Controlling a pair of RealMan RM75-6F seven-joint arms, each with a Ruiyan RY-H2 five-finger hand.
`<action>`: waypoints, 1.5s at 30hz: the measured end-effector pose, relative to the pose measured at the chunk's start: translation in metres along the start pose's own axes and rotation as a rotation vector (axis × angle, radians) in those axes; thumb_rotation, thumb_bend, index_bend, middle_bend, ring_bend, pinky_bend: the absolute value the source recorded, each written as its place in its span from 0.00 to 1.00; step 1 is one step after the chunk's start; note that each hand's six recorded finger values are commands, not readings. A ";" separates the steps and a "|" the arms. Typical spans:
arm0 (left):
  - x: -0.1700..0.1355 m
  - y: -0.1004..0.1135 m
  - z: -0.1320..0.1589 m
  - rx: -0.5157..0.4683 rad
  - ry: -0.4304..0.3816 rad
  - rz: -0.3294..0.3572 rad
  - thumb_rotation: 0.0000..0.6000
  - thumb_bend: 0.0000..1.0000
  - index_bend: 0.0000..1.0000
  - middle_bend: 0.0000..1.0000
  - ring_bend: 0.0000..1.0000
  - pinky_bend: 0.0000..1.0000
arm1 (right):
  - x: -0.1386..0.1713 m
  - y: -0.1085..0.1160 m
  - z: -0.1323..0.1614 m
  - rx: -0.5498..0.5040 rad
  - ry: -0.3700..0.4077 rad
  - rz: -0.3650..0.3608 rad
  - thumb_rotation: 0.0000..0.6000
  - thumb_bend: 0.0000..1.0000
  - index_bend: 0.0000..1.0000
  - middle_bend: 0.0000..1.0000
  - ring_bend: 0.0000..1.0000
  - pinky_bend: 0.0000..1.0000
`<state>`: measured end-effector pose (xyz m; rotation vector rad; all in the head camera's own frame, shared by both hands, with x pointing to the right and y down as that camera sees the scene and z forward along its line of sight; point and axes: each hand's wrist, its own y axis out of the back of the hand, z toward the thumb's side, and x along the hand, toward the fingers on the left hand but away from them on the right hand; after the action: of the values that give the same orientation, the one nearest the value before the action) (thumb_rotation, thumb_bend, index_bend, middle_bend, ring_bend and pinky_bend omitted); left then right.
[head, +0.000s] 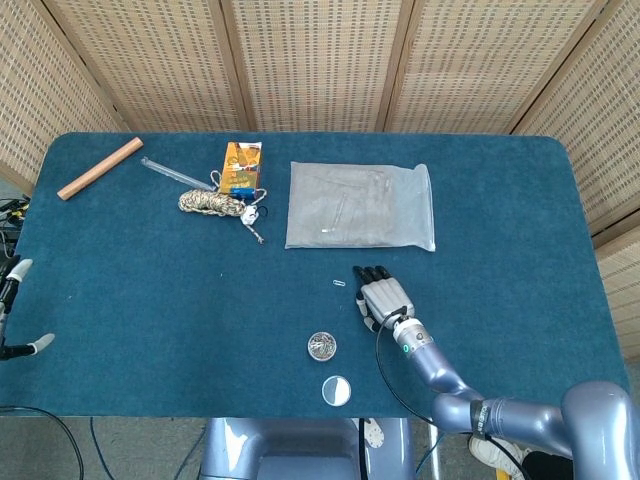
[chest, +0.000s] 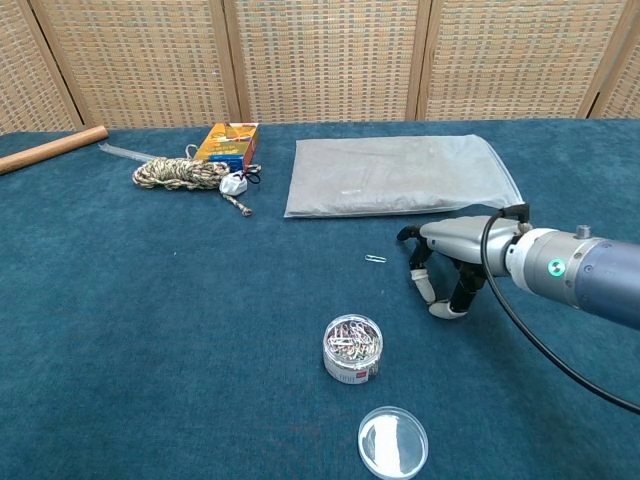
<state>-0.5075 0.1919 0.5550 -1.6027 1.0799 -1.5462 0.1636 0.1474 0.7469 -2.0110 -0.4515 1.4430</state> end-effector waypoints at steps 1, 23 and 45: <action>0.000 0.000 0.000 0.000 -0.001 0.000 1.00 0.00 0.00 0.00 0.00 0.00 | 0.000 0.000 0.000 -0.001 0.001 -0.001 1.00 0.38 0.65 0.00 0.00 0.00; 0.000 0.000 0.002 -0.005 -0.008 -0.003 1.00 0.00 0.00 0.00 0.00 0.00 | 0.018 0.025 0.016 -0.025 0.077 -0.045 1.00 0.46 0.65 0.00 0.00 0.01; -0.001 0.000 0.002 -0.003 -0.013 -0.006 1.00 0.00 0.00 0.00 0.00 0.00 | 0.037 0.029 0.097 -0.040 0.289 -0.016 1.00 0.46 0.65 0.00 0.00 0.01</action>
<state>-0.5052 0.1925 0.5549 -1.6174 1.0722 -1.5371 0.0832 0.1750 0.6802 -2.1984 -0.3718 1.1167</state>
